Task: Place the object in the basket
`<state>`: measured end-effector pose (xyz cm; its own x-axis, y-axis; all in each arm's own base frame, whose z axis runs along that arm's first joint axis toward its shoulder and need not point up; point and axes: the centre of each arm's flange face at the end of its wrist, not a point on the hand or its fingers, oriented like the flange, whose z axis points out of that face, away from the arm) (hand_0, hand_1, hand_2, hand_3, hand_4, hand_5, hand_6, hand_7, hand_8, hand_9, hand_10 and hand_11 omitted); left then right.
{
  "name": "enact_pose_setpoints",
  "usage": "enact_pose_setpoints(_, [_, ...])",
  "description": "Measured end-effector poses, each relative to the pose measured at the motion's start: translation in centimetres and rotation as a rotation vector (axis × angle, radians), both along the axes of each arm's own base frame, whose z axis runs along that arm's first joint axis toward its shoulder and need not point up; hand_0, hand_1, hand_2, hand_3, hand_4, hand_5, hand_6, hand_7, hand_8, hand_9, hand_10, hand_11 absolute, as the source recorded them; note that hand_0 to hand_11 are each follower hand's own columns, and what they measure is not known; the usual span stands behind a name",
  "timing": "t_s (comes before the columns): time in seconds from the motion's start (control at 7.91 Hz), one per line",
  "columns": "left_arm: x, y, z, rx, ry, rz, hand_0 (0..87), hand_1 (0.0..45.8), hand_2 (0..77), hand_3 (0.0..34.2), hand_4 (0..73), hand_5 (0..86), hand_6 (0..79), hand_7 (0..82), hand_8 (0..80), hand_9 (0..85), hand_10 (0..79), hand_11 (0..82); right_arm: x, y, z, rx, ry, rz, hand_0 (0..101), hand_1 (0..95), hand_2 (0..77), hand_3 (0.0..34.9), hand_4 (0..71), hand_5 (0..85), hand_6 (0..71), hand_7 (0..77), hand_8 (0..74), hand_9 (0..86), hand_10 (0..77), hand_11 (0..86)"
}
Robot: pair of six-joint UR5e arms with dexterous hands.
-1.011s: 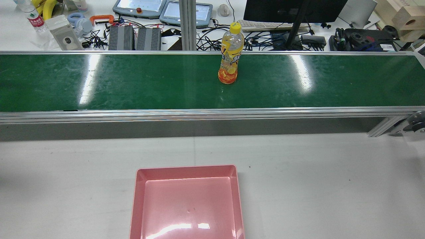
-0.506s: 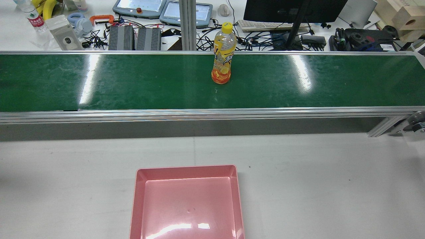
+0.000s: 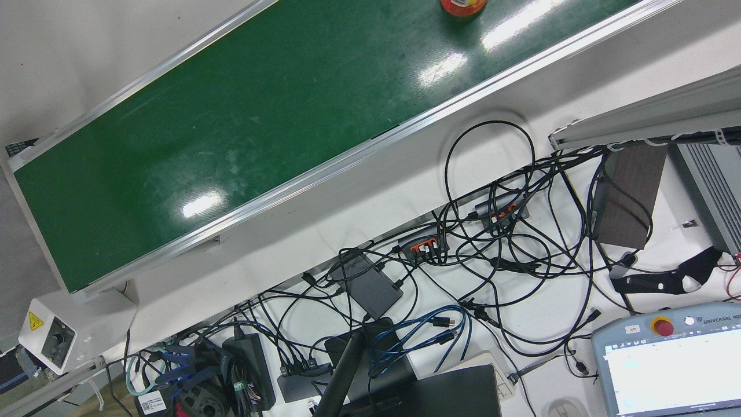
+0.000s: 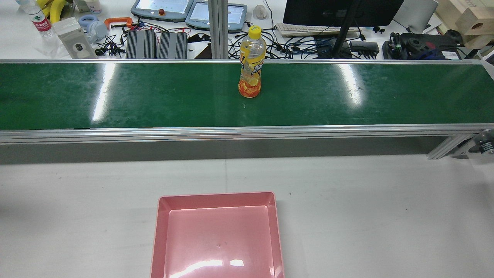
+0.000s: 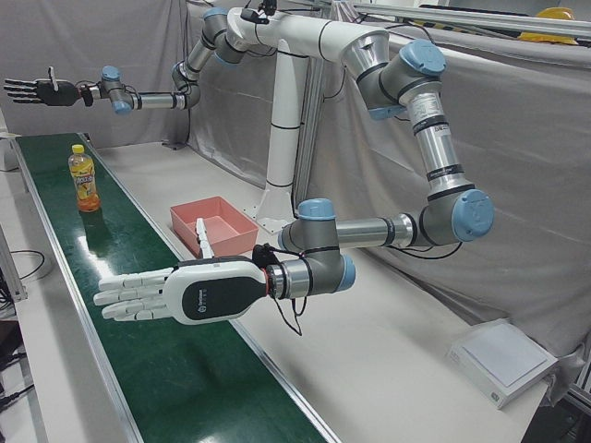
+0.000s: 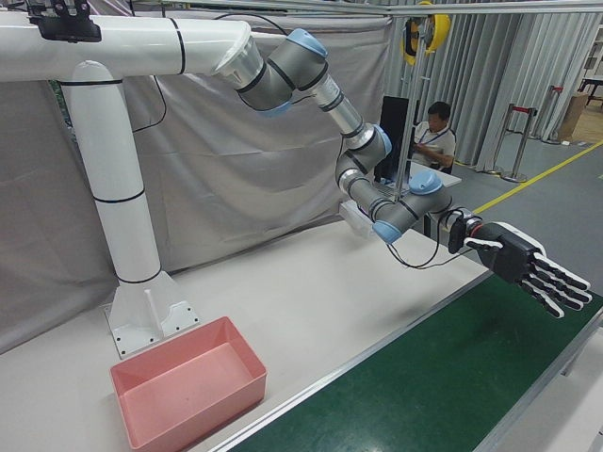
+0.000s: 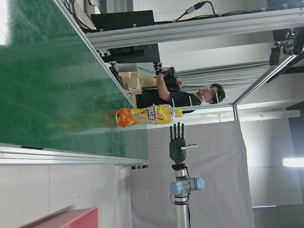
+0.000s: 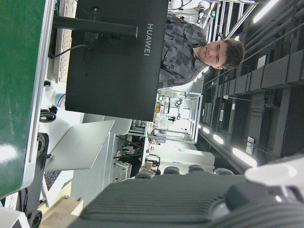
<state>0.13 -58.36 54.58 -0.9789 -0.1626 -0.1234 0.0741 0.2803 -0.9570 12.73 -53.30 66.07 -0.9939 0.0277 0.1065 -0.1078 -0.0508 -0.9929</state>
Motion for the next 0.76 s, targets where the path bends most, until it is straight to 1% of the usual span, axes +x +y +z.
enact_pose_setpoints(0.63, [-0.06,0.1,0.32,-0.007,-0.002,-0.001,47.4,10.4,0.5,0.0,0.5,2.7,0.0,0.5,0.0,0.5,4.9,8.7,0.0,0.0,-0.03,0.001,0.0,0.0,0,0.0,0.5,0.3,0.0,0.0,0.0,0.5,0.0,0.0,0.0,0.0])
enact_pose_setpoints(0.76, [-0.05,0.14,0.37,-0.007,-0.002,0.0,47.0,10.4,0.5,0.0,1.1,1.6,0.0,0.5,0.0,0.5,4.9,8.7,0.0,0.01,-0.02,0.0,0.0,0.0,0,0.0,0.5,0.2,0.0,0.0,0.0,0.5,0.0,0.0,0.0,0.0])
